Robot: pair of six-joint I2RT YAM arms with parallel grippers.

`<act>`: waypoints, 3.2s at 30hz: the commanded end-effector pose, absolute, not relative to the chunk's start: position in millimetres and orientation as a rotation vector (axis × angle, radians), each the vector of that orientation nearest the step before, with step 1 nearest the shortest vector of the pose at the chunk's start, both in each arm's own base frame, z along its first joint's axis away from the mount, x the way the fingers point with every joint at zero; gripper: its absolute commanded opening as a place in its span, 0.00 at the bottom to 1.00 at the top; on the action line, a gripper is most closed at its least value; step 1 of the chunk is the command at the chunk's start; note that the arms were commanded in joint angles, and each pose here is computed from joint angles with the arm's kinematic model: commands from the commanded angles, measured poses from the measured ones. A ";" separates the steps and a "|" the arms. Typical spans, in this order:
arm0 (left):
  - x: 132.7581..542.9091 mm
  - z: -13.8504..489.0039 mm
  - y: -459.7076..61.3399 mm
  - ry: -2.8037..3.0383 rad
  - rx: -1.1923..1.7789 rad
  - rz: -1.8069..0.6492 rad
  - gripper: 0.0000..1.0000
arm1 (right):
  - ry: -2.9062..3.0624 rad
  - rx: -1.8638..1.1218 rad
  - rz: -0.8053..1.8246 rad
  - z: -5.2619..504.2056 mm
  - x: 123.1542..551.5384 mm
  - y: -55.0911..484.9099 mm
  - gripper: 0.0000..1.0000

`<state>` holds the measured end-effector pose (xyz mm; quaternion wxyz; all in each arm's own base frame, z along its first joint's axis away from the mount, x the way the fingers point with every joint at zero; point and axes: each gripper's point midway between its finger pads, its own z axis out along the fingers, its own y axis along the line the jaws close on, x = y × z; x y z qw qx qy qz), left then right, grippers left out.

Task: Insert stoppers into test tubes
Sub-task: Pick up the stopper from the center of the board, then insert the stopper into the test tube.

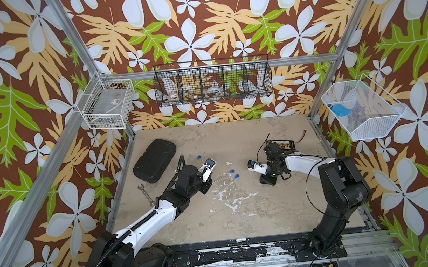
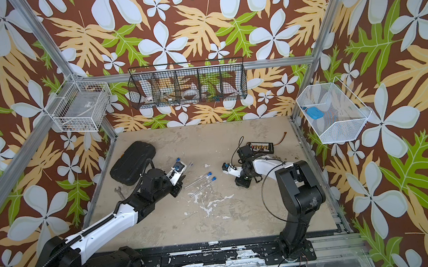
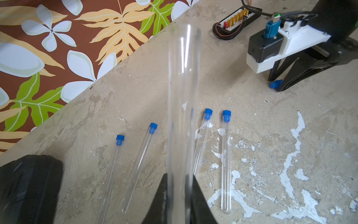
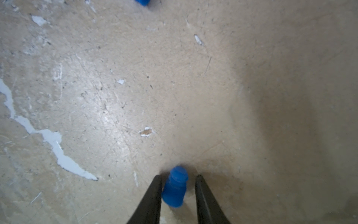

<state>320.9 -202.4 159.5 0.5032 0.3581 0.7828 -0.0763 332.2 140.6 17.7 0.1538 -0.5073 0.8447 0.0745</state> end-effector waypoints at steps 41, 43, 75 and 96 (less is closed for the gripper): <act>314.8 152.0 -206.8 1.835 1.060 -0.123 0.00 | 2.235 -1.614 0.372 76.7 283.7 179.6 0.13; 311.3 146.9 -208.1 1.821 1.127 -0.089 0.00 | 2.228 -1.642 0.384 85.3 272.0 189.8 0.13; 268.2 114.9 -244.8 1.599 1.624 -0.008 0.00 | 2.061 -1.781 0.462 155.2 246.9 257.7 0.13; 267.0 118.6 -245.1 1.596 1.610 -0.019 0.00 | 2.056 -1.788 0.478 152.2 245.9 266.4 0.13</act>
